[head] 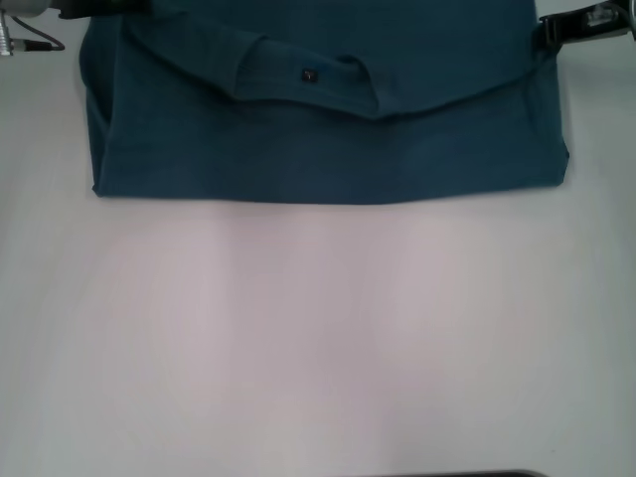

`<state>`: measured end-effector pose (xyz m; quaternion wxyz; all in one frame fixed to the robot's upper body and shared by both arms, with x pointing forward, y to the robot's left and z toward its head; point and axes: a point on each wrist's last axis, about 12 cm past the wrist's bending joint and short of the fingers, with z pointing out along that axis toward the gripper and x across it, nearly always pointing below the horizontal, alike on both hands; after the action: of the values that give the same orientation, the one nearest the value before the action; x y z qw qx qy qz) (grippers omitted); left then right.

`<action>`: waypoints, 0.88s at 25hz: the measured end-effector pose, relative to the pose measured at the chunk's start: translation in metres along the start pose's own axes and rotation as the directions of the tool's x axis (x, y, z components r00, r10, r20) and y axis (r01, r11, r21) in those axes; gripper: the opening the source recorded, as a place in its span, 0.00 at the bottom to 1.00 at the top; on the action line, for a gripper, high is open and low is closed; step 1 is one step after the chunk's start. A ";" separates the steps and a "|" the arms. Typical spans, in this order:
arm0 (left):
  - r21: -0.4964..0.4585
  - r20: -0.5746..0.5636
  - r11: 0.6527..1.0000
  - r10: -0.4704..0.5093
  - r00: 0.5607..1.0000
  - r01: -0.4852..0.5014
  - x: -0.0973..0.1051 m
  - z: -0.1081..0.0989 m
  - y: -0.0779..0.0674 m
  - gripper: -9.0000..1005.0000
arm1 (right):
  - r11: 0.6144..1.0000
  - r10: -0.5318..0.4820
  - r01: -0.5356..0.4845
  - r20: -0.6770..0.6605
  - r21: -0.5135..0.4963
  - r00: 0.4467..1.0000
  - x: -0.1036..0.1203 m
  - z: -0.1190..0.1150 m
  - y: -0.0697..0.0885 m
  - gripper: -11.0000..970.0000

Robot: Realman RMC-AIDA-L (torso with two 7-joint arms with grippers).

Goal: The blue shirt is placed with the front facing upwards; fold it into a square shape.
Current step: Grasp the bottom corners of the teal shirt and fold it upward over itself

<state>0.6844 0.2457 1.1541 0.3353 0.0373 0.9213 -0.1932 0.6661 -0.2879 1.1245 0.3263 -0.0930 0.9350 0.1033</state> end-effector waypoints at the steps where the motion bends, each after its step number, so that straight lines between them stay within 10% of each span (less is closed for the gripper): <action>1: -0.003 0.001 1.000 0.002 1.000 -0.002 0.000 0.000 0.000 0.06 | 1.000 -0.002 0.002 0.004 0.001 1.000 -0.001 0.000 0.001 0.11; 22: -0.010 -0.010 0.999 -0.047 0.999 0.047 0.000 -0.003 0.003 0.09 | 0.998 -0.064 0.064 -0.007 0.012 0.998 -0.007 0.010 0.016 0.13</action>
<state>0.6836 0.2499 1.1549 0.3261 0.0148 0.9246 -0.1964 0.6735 -0.2688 1.1230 0.3268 -0.1211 0.9333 0.0866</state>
